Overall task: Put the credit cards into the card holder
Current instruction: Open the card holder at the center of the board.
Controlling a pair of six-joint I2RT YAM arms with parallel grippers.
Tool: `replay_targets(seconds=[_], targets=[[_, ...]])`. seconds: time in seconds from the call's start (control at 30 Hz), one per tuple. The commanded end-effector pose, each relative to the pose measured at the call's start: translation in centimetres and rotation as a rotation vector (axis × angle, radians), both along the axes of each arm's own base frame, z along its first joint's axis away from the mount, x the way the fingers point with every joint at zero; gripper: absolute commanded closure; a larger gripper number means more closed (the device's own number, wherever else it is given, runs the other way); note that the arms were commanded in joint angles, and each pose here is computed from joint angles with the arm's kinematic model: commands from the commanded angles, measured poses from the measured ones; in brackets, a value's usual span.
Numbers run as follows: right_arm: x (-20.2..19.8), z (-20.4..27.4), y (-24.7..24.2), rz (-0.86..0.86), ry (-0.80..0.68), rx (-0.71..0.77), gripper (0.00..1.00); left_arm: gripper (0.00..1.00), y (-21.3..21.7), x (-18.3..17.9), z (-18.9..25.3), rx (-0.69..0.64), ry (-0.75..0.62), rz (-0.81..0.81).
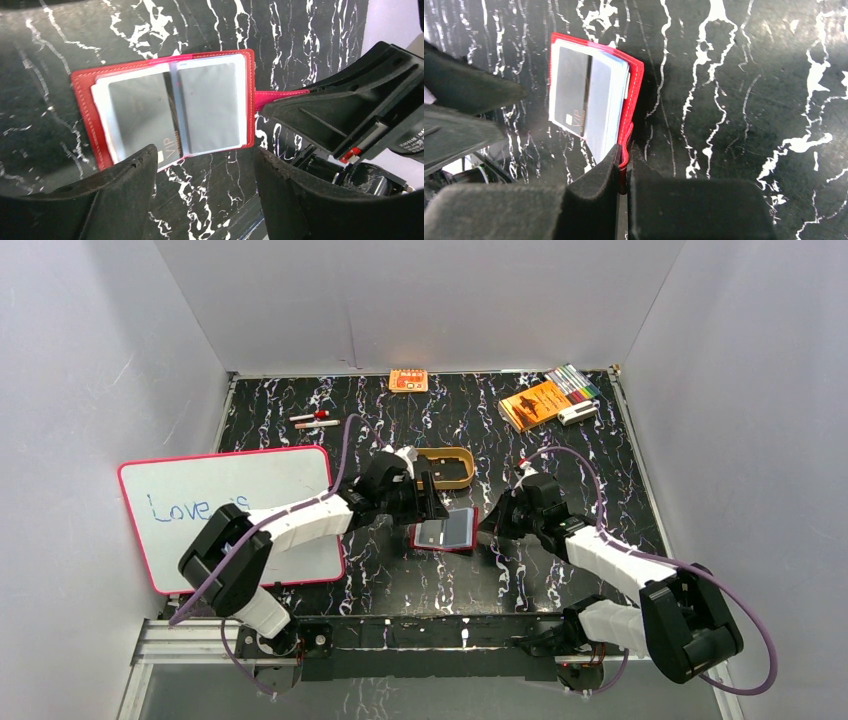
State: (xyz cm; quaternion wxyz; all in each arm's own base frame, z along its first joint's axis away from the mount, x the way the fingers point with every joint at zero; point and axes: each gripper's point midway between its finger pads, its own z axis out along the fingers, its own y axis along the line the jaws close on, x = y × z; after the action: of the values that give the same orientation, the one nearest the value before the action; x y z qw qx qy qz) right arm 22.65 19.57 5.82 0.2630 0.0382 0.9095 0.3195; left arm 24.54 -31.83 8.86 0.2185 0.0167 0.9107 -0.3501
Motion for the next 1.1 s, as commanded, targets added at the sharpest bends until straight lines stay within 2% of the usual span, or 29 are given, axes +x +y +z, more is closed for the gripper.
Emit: replay_targets(seconds=[0.0,0.5,0.8,1.07], targets=[[1.2,3.8,1.7,0.066,-0.141,0.087,1.0,0.32,-2.2,-0.1,0.7,-0.06,0.019,-0.086],[1.6,4.9,2.3,0.109,-0.18,0.104,1.0,0.3,-5.1,0.6,-0.4,-0.043,0.009,-0.176],[1.6,5.3,2.4,0.12,-0.192,0.109,1.0,0.3,-4.3,0.9,-2.4,0.133,-0.015,-0.157],[1.6,5.6,2.5,0.127,-0.199,0.115,1.0,0.34,-3.8,1.1,-3.5,0.186,-0.01,-0.146]])
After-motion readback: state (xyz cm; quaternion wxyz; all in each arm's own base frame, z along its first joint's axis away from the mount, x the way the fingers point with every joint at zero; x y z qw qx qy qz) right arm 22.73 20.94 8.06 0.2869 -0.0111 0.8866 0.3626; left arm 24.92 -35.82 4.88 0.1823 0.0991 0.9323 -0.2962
